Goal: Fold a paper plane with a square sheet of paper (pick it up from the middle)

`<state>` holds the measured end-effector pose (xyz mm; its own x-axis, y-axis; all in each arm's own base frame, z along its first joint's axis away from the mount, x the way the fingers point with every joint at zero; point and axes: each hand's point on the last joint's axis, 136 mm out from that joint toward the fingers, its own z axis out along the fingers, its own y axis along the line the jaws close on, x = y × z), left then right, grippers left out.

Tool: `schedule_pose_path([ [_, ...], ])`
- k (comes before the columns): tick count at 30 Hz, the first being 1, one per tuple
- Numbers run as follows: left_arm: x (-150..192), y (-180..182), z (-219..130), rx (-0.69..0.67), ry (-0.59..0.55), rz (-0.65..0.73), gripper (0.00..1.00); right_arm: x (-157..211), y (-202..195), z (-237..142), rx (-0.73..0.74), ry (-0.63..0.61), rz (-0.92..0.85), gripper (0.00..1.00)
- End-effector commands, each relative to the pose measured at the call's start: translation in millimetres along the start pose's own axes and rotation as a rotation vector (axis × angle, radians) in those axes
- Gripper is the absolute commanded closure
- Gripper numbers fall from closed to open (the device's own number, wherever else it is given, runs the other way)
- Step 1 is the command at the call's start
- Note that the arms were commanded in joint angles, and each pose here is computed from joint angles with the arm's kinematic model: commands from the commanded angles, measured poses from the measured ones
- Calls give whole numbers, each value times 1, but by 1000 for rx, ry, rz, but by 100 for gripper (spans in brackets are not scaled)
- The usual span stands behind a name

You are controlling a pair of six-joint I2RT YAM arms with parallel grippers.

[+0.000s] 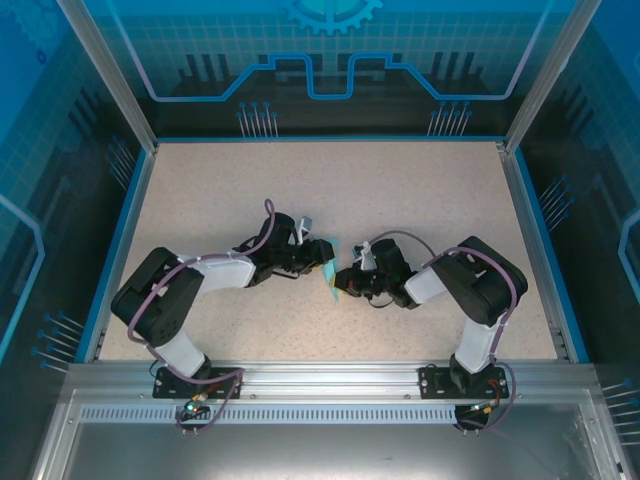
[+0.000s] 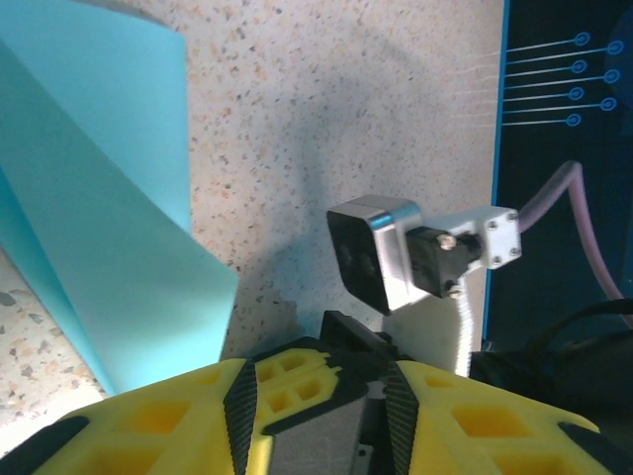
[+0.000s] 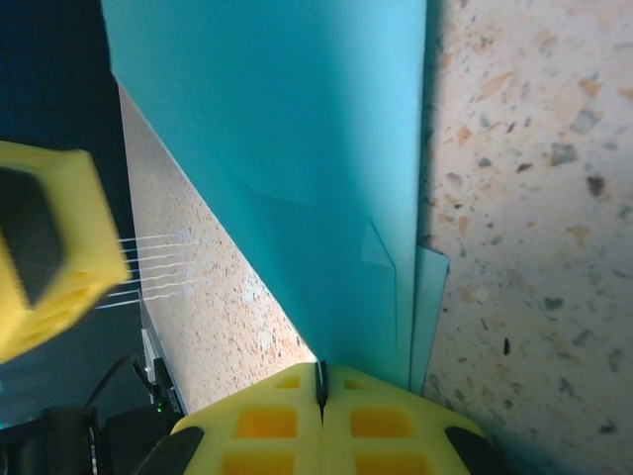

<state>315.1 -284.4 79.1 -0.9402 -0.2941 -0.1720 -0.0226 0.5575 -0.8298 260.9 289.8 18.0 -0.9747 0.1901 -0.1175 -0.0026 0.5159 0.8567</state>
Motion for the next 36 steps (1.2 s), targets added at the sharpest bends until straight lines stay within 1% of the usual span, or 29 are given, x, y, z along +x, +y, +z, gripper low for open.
schedule_pose_path([
  [1, -3, -5, 7, 42, 21, 25, 58, 1, -8, -1, 3, 6, 32, 97],
  [9, -6, 1, 20, 42, 35, 24, 57, 2, -14, -3, 14, 3, 44, 97],
  [17, -7, 15, 34, 9, 51, 26, 58, 3, -16, -4, 21, 2, 49, 97],
  [26, -3, 29, 40, -10, 64, 27, 58, 3, -20, -6, 45, -14, 62, 96],
  [30, -5, 16, 35, 36, 52, 45, 56, 4, -22, -8, 56, -13, 79, 97],
  [34, -8, -17, 18, 117, 30, 100, 50, 5, -23, -7, 37, -10, 132, 98],
  [36, -11, -26, 7, 115, 0, 124, 49, 5, -24, -6, 22, -5, 159, 98],
])
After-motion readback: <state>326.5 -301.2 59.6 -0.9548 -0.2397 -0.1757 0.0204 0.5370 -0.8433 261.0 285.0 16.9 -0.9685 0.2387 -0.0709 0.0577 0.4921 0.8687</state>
